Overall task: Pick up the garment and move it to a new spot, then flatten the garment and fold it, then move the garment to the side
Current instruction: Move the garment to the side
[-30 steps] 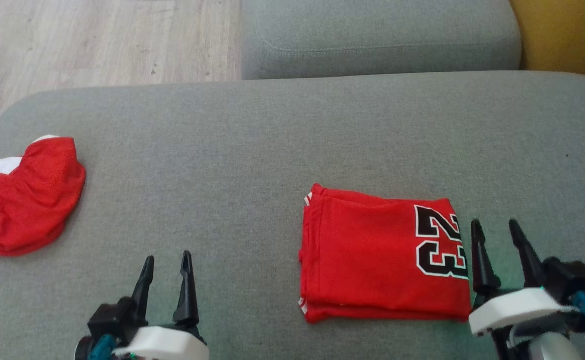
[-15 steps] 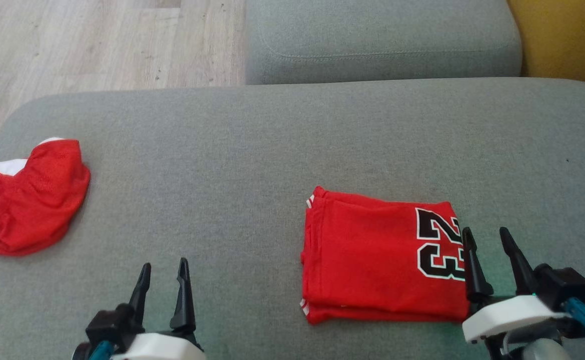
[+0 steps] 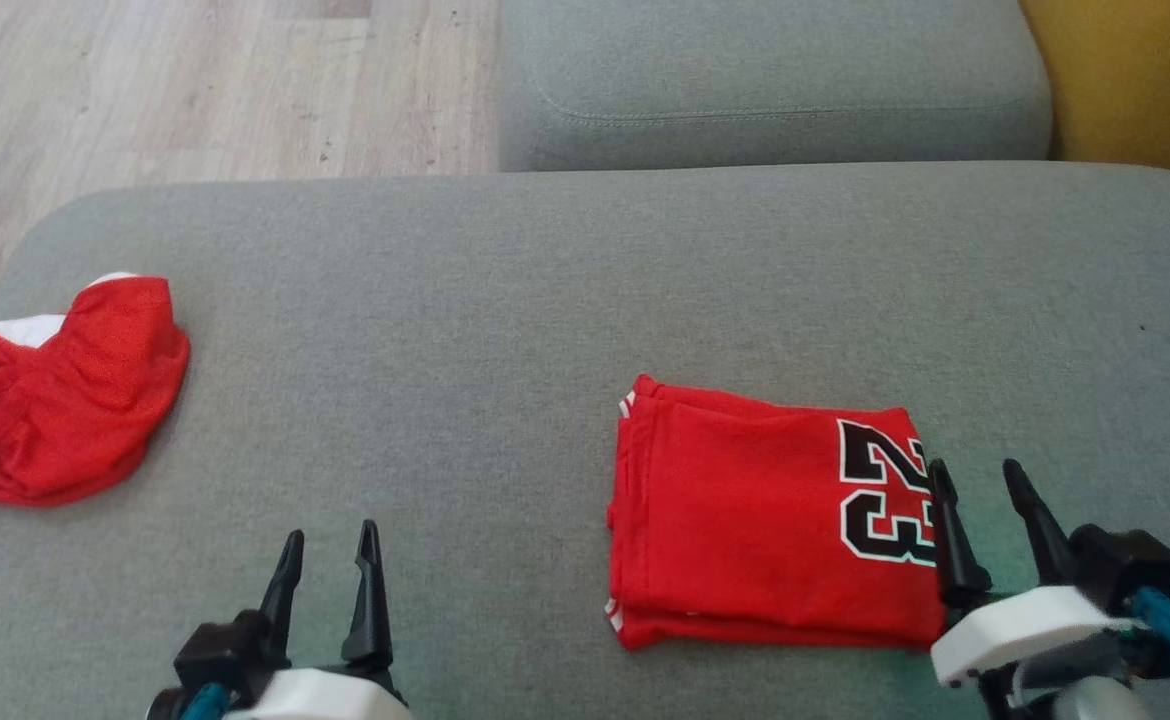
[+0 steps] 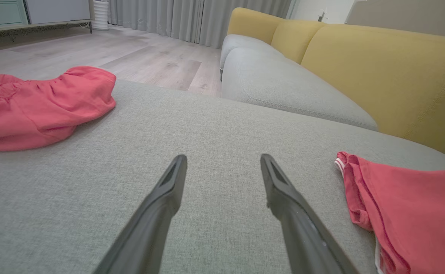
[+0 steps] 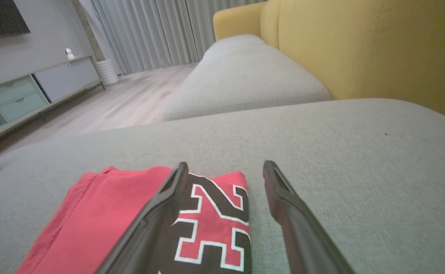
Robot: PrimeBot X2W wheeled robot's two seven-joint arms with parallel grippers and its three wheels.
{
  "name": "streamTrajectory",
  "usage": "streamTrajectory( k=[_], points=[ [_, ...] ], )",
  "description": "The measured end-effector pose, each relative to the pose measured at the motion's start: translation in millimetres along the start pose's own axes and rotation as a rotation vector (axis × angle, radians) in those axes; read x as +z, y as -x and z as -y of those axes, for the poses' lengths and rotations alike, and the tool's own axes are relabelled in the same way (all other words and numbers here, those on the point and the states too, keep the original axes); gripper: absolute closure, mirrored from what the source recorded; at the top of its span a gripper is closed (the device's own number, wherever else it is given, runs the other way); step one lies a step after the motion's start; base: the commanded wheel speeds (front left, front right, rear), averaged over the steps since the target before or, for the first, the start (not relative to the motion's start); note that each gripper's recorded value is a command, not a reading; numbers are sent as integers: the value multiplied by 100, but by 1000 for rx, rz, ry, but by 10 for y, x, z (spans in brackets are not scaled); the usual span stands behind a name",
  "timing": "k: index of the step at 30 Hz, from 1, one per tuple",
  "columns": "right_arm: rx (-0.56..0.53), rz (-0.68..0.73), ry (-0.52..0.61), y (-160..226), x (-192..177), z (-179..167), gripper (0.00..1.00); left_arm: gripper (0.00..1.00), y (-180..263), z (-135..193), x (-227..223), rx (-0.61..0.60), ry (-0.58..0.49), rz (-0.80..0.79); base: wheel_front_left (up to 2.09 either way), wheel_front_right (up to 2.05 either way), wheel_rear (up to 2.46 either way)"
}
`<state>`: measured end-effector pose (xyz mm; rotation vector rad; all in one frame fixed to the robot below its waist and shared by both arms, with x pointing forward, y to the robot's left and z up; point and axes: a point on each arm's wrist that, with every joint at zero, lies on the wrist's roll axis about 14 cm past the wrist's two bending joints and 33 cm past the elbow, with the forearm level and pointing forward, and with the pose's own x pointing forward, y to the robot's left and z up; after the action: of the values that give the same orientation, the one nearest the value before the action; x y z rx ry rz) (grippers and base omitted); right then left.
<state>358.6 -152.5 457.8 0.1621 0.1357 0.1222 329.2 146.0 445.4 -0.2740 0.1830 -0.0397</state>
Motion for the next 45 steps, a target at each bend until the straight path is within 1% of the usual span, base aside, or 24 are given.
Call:
streamTrajectory(
  k=[3, 9, 13, 14, 17, 20, 21, 22, 23, 24, 26, 29, 33, 36, 38, 40, 45],
  points=[
    [-23, -72, 22, -12, -98, 85, 0, 0, 11, -19, -10, 7, 2, -2, 0, 0, 0],
    [-57, -293, 63, -77, -425, 220, 0, 0, 31, -47, -84, 19, 11, -25, 0, 0, 0],
    [-52, -398, 53, -188, -574, 204, 0, 0, 36, -70, -148, 32, 18, -44, 0, 0, 0],
    [-42, -466, 49, -210, -693, 170, 0, 0, 31, -90, -171, 42, 23, -51, 0, 0, 0],
    [-28, -562, 12, -187, -880, 113, 0, 0, 9, -101, -185, 48, 33, -56, 0, 0, 0],
    [-19, -593, -22, -204, -940, 79, 0, 0, -10, -121, -195, 55, 25, -59, 0, 0, 0],
    [-16, -597, -33, -221, -942, 66, 36, 0, -12, -124, -203, 57, 24, -62, 0, 0, 0],
    [-16, -597, -33, -221, -942, 66, 55, 0, -12, -124, -203, 57, 24, -62, 0, 0, 0],
    [-12, -601, -41, -240, -943, 52, 69, 0, -15, -128, -213, 58, 23, -65, 0, 0, 0],
    [-4, -596, -49, -292, -925, 23, 100, 0, -28, -124, -230, 54, 27, -71, 0, 0, 0],
    [-1, -584, -45, -331, -905, 17, 100, 0, -54, -106, -242, 42, 14, -76, 0, 0, 0],
    [-18, -529, -7, -420, -792, 90, 100, 0, -154, -17, -212, 4, -8, -69, 0, 0, 0],
    [-63, -396, 30, -651, -402, 279, 100, 0, -343, 191, -154, -69, -21, -54, 0, 0, 0],
    [-137, -310, 59, -751, -87, 611, 100, 0, -513, 381, -145, -136, -35, -51, 0, 0, 0],
    [-203, -277, 69, -721, 39, 884, 100, 0, -640, 536, -137, -189, -53, -46, 0, 0, 0],
    [-267, -259, 67, -640, 91, 1123, 100, 0, -773, 692, -159, -243, -63, -53, 0, 0, 0],
    [-408, -231, 48, -381, 129, 1591, 100, 0, -1020, 1101, -333, -383, -86, -105, 0, 0, 0]
  ],
)
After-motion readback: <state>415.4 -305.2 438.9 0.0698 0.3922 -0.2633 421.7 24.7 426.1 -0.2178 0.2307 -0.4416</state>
